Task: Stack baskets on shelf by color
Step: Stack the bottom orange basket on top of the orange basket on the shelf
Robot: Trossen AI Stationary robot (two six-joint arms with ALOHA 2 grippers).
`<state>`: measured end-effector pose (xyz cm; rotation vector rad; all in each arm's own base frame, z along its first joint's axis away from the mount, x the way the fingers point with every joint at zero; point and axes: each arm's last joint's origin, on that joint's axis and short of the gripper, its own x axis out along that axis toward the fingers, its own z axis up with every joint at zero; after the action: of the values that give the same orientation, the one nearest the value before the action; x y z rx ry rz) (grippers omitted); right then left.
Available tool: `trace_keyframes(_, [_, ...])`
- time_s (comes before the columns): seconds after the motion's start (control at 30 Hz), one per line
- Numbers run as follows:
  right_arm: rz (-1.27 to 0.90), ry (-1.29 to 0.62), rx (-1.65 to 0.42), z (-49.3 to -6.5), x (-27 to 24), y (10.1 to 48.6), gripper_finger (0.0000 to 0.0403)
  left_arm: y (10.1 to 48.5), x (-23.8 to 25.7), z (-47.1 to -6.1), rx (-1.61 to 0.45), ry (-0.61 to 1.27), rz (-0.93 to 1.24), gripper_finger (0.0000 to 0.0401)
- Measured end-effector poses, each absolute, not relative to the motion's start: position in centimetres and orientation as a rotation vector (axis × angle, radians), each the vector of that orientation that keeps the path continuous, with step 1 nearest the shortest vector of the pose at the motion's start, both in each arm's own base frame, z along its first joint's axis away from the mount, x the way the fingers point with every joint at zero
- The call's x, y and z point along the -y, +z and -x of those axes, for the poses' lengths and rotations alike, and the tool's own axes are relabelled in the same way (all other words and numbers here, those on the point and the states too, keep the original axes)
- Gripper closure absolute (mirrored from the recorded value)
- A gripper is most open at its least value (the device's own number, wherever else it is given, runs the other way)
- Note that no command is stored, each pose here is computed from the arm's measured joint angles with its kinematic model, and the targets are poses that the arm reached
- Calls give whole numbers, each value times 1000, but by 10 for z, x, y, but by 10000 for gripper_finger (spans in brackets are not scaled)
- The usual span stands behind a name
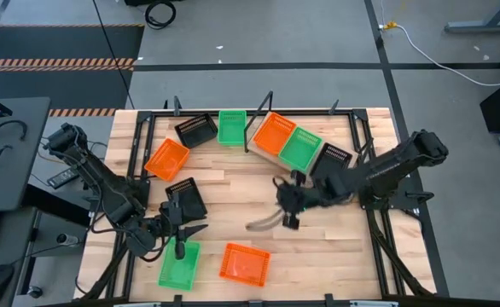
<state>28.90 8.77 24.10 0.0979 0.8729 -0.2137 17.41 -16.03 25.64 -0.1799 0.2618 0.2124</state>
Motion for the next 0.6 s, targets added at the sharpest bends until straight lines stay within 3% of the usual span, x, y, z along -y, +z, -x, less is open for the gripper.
trace_keyframes(0.17, [-21, -96, -876, -285, -124, 231, 311, 253, 162, -176, -262, 228, 171, 284])
trace_keyframes(0.47, [71, -68, -843, -268, -161, 227, 311, 231, 171, -185, -312, 257, 216, 284])
trace_keyframes(0.6, [150, 13, -826, -264, -171, 228, 311, 220, 171, -192, -420, 198, 335, 284])
